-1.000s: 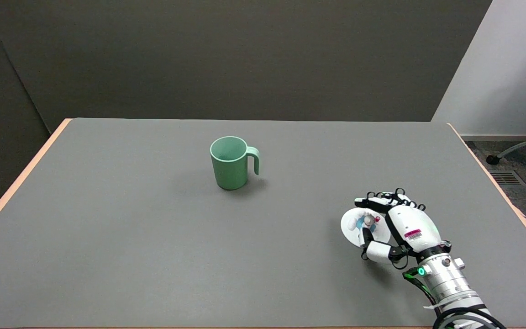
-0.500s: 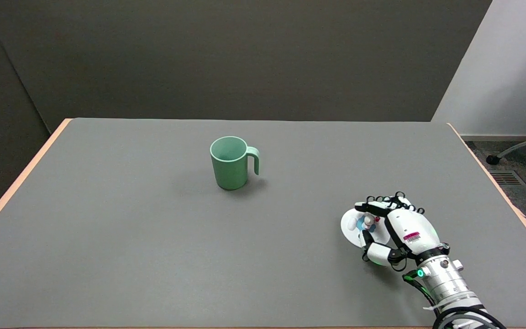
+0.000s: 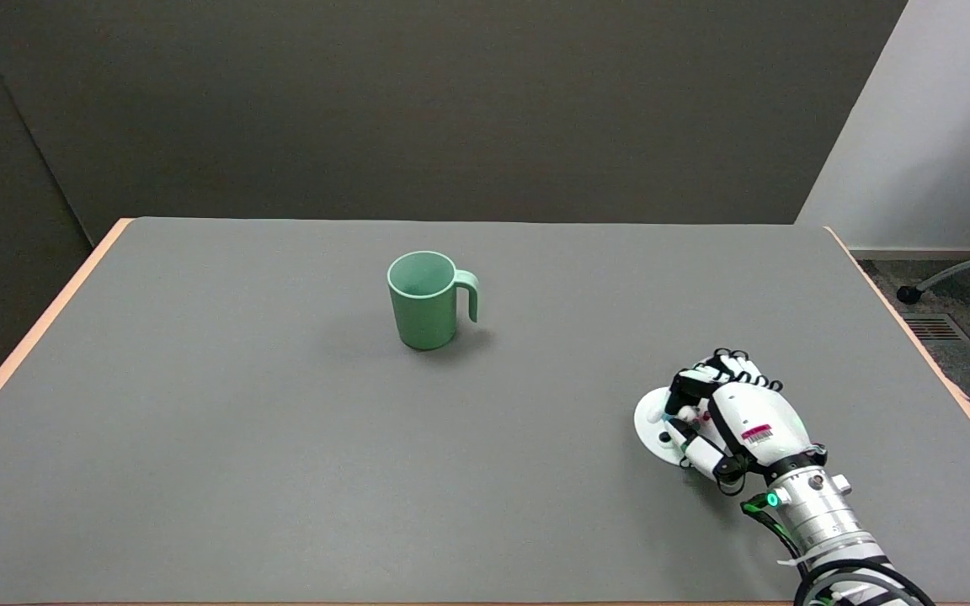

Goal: Pick up the white cup lid.

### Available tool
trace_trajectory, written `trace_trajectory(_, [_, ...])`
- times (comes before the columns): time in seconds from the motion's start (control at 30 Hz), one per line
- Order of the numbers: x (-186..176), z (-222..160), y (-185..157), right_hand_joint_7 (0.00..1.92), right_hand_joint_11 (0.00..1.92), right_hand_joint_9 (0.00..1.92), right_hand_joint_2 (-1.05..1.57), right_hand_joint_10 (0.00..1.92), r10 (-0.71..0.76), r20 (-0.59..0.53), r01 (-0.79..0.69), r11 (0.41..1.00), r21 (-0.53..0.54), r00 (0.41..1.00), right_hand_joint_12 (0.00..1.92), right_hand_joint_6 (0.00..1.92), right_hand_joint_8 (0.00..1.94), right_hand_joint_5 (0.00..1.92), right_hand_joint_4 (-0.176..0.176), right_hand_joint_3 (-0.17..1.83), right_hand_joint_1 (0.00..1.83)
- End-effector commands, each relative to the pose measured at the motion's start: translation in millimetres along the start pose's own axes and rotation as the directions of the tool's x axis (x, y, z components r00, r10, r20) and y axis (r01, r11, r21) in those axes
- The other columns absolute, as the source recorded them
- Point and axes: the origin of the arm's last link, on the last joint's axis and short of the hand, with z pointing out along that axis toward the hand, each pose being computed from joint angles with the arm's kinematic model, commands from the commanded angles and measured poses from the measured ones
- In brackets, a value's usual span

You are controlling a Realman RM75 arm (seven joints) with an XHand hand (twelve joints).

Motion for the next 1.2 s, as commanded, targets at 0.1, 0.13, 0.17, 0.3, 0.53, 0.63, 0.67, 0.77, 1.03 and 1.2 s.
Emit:
trace_trajectory(0.1, [3, 5, -6, 0.69, 0.00, 0.21, 1.21, 1.09, -0.039, -0.018, 0.039, 0.999, 0.019, 0.999, 1.36, 1.24, 1.52, 0.77, 0.000, 0.10, 1.14])
trace_trajectory(0.13, [5, 7, -9, 0.70, 0.00, 0.16, 1.20, 1.11, -0.034, -0.025, 0.035, 0.999, 0.028, 0.999, 1.40, 1.23, 1.51, 0.77, 0.001, 0.11, 1.14])
trace_trajectory(0.17, [7, 9, -14, 0.71, 0.00, 0.09, 1.19, 1.13, -0.027, -0.037, 0.028, 0.999, 0.040, 0.999, 1.46, 1.22, 1.49, 0.77, 0.003, 0.12, 1.14])
trace_trajectory(0.3, [17, 19, -30, 0.77, 0.00, 0.00, 1.16, 1.20, -0.033, -0.064, 0.039, 0.994, 0.099, 0.997, 1.52, 1.17, 1.40, 0.80, 0.006, 0.13, 1.17])
trace_trajectory(0.53, [39, 37, -52, 0.84, 0.00, 0.00, 1.13, 1.22, -0.024, -0.101, 0.040, 0.986, 0.162, 0.995, 1.52, 1.12, 1.30, 0.83, 0.013, 0.14, 1.18])
trace_trajectory(0.63, [46, 43, -61, 0.88, 0.00, 0.00, 1.12, 1.21, -0.014, -0.105, 0.033, 0.983, 0.183, 0.994, 1.52, 1.10, 1.24, 0.85, 0.017, 0.13, 1.19])
trace_trajectory(0.67, [46, 44, -63, 0.90, 0.00, 0.00, 1.11, 1.22, -0.012, -0.103, 0.031, 0.982, 0.186, 0.995, 1.52, 1.09, 1.21, 0.86, 0.020, 0.11, 1.19])
trace_trajectory(0.77, [50, 49, -70, 0.94, 0.00, 0.00, 1.10, 1.23, -0.012, -0.094, 0.032, 0.977, 0.209, 0.996, 1.51, 1.05, 1.15, 0.89, 0.020, 0.10, 1.20])
trace_trajectory(1.03, [61, 69, -89, 1.05, 0.00, 0.00, 1.06, 1.31, -0.026, -0.102, 0.054, 0.959, 0.278, 0.994, 1.52, 0.98, 0.98, 0.93, -0.006, 0.12, 1.22])
trace_trajectory(1.2, [65, 81, -99, 1.06, 0.00, 0.02, 1.05, 1.37, -0.051, -0.096, 0.079, 0.945, 0.317, 0.994, 1.55, 0.96, 0.96, 0.94, -0.002, 0.11, 1.23])
